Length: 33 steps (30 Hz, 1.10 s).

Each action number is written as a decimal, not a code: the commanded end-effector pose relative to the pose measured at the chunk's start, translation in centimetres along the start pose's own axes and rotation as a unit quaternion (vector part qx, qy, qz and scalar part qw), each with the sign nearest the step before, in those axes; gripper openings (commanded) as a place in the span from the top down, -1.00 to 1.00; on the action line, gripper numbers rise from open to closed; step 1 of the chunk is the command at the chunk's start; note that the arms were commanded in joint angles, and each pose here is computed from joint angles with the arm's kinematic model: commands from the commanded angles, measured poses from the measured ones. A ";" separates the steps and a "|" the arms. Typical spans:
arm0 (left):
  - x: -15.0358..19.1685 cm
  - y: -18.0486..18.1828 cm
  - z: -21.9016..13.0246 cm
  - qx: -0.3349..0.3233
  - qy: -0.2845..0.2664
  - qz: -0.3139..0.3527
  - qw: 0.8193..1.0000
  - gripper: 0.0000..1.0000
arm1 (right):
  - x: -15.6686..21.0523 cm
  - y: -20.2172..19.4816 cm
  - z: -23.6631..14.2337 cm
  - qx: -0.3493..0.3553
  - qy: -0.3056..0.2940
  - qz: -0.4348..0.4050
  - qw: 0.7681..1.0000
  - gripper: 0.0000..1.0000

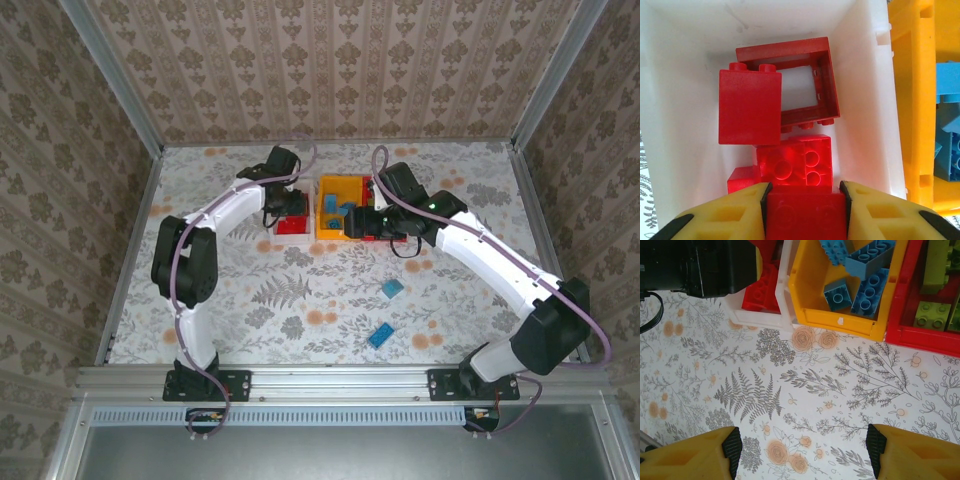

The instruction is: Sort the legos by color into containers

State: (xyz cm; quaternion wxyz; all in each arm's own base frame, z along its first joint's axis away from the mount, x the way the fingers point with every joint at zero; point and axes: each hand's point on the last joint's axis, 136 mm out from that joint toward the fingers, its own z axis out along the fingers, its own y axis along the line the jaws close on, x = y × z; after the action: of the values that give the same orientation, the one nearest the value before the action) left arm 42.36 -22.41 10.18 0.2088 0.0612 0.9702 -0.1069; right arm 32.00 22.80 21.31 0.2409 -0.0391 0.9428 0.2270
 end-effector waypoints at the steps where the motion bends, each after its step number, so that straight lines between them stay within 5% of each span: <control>1: 0.1 -0.3 0.3 0.006 0.013 -0.008 1.000 0.18 | 0.0 0.6 0.4 -0.011 0.007 0.001 1.000 -0.40; 11: 0.2 -0.5 -0.5 0.006 0.014 -0.009 1.000 -0.15 | 1.1 -0.4 0.7 0.010 0.024 -0.008 1.000 -0.41; 17: -0.5 -1.0 -4.1 0.002 -0.021 -0.010 1.000 -0.17 | 4.1 -4.7 0.0 0.100 0.048 0.020 0.994 -0.43; 21: 0.1 -2.1 -7.6 0.014 -0.052 0.012 0.999 -0.35 | 7.7 -7.6 0.0 0.148 0.082 0.102 0.980 -0.53; 33: 11.7 -9.9 -16.0 0.250 -0.078 0.162 0.951 -0.59 | 12.2 -10.6 4.9 0.140 0.090 0.361 0.917 -0.73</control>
State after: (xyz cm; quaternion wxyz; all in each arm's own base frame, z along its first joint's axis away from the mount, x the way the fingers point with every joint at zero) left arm 26.34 -26.47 21.05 0.2830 0.2191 0.8950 -0.2661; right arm 24.35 14.88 8.39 0.0702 0.2477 0.9576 0.1294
